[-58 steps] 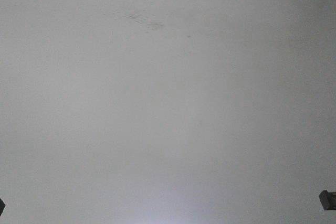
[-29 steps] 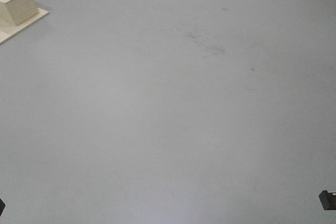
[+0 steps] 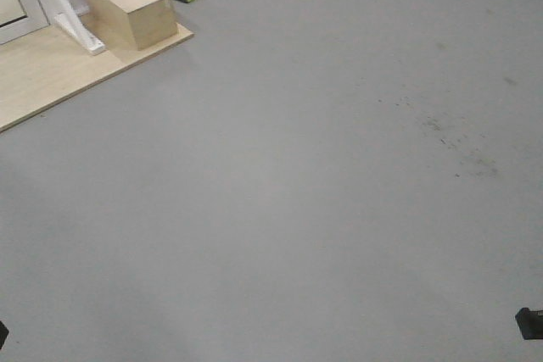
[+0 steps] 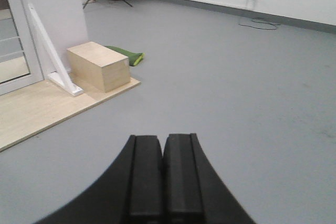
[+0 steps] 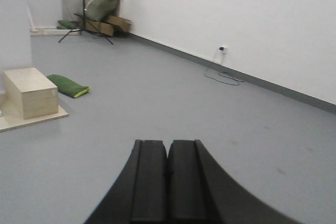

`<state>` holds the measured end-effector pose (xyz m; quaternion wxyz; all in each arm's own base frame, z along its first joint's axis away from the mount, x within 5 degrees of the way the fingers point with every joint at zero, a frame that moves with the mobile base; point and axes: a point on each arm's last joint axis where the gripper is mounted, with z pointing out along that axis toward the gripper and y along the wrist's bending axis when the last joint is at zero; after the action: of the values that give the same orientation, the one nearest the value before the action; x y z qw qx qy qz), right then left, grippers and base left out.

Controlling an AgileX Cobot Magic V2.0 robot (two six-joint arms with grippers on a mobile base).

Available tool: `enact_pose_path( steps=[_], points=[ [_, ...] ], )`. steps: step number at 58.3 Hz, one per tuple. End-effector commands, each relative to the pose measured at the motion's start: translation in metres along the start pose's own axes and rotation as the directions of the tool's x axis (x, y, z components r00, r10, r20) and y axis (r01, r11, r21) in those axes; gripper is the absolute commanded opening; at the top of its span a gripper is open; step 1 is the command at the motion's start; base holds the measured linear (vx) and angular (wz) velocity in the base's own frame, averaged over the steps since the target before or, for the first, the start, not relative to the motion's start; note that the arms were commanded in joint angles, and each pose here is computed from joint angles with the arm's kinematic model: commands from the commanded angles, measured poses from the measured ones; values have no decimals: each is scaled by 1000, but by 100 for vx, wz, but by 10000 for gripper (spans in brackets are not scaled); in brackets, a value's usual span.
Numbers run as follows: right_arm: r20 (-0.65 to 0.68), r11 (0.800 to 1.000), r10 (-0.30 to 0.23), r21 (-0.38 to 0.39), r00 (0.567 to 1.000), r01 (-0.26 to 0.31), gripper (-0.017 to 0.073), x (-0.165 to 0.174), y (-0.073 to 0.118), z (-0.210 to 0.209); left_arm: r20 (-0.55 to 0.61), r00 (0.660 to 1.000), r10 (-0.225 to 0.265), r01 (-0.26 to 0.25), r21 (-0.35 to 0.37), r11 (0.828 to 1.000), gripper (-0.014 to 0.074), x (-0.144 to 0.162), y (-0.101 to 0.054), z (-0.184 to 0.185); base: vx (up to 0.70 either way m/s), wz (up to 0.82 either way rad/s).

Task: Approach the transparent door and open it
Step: 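Drive the base forward up to the white-framed glass sliding door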

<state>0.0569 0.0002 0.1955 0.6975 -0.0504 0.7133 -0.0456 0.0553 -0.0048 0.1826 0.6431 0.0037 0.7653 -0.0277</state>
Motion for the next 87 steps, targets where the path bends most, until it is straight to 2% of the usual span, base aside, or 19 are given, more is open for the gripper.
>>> enact_pose_path(
  steps=[1,50,87],
  points=[
    [74,1000,-5,15,997,3,-8,-3,-1,-1,59,998,-18,19,-10,1000,-6,2,1,1,70,60],
    [74,1000,-5,15,997,3,-8,-3,-1,-1,59,998,-18,19,-10,1000,-6,2,1,1,72,58],
    [74,1000,-5,15,997,3,-8,-3,-1,-1,59,998,-18,19,-10,1000,-6,2,1,1,69,30]
  ],
)
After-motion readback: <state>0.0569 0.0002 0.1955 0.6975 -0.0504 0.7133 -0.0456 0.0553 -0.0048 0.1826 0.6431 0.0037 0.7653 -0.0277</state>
